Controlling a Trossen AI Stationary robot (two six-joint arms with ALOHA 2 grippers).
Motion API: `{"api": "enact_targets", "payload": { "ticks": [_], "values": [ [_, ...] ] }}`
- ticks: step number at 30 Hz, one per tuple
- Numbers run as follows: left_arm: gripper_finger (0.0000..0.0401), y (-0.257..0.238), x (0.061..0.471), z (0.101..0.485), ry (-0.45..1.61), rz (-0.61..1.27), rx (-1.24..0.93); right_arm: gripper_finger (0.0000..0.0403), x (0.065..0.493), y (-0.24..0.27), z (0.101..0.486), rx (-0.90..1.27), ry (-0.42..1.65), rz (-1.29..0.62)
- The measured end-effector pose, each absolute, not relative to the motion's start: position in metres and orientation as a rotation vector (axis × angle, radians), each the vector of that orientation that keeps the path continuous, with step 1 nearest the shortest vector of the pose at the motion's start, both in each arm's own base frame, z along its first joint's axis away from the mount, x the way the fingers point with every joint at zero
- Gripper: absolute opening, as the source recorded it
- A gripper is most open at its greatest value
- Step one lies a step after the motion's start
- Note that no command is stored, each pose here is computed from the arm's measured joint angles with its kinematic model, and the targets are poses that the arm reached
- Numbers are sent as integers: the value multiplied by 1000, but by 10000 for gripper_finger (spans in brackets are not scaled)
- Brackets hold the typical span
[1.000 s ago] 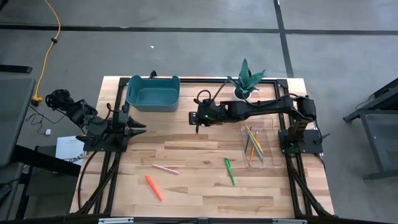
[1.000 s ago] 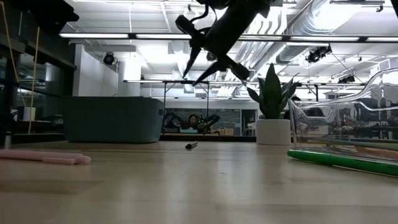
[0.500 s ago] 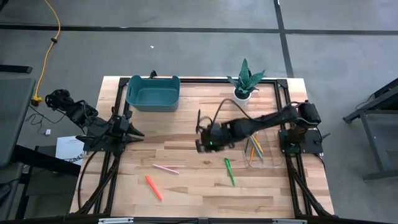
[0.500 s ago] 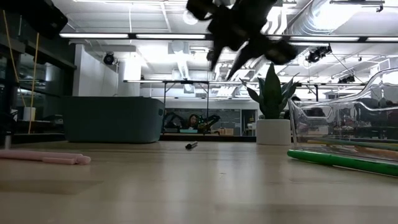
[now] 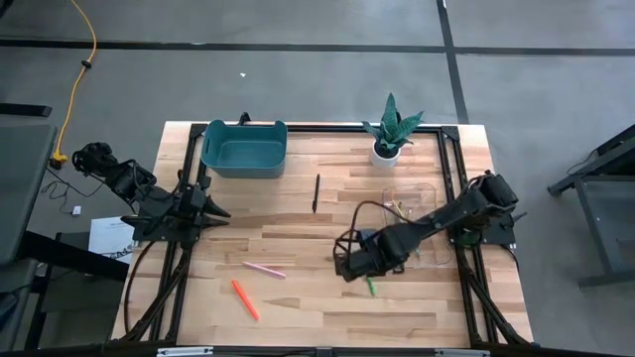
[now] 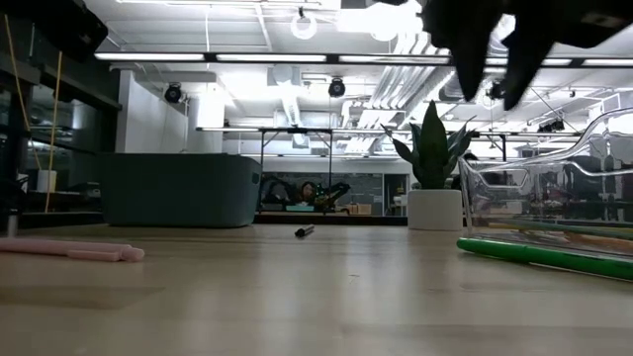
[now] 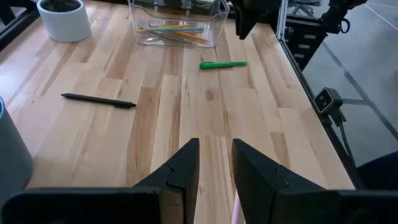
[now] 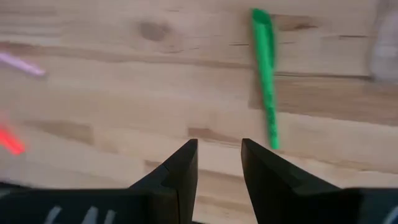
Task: Sort pens & pencils
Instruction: Adjust the transparent bin on the table
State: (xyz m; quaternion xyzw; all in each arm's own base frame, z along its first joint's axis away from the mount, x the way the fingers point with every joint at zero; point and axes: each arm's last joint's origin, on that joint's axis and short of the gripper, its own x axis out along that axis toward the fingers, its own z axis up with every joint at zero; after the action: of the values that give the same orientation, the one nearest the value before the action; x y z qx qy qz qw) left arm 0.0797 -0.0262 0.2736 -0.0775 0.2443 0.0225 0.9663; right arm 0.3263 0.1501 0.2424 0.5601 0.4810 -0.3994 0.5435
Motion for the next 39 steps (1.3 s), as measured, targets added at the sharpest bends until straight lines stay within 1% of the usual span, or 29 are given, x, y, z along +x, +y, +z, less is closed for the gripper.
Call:
{"api": "enact_targets", "payload": {
  "ticks": [5,12,25,34,39],
  "values": [
    [83,-26,80,274,493,45,-157,114,326,160,229,1336,1176,-997],
    [83,-27,80,273,505,8,-164,114,334,168,202,1314,1278,-1027],
    [83,-27,80,273,508,-11,-109,114,335,170,182,1272,1330,-1113],
    [83,-27,79,272,521,-16,-93,114,336,167,178,1232,1340,-1115],
    [83,-27,79,272,524,-21,-87,114,334,164,168,1264,1346,-1102]
  ]
}}
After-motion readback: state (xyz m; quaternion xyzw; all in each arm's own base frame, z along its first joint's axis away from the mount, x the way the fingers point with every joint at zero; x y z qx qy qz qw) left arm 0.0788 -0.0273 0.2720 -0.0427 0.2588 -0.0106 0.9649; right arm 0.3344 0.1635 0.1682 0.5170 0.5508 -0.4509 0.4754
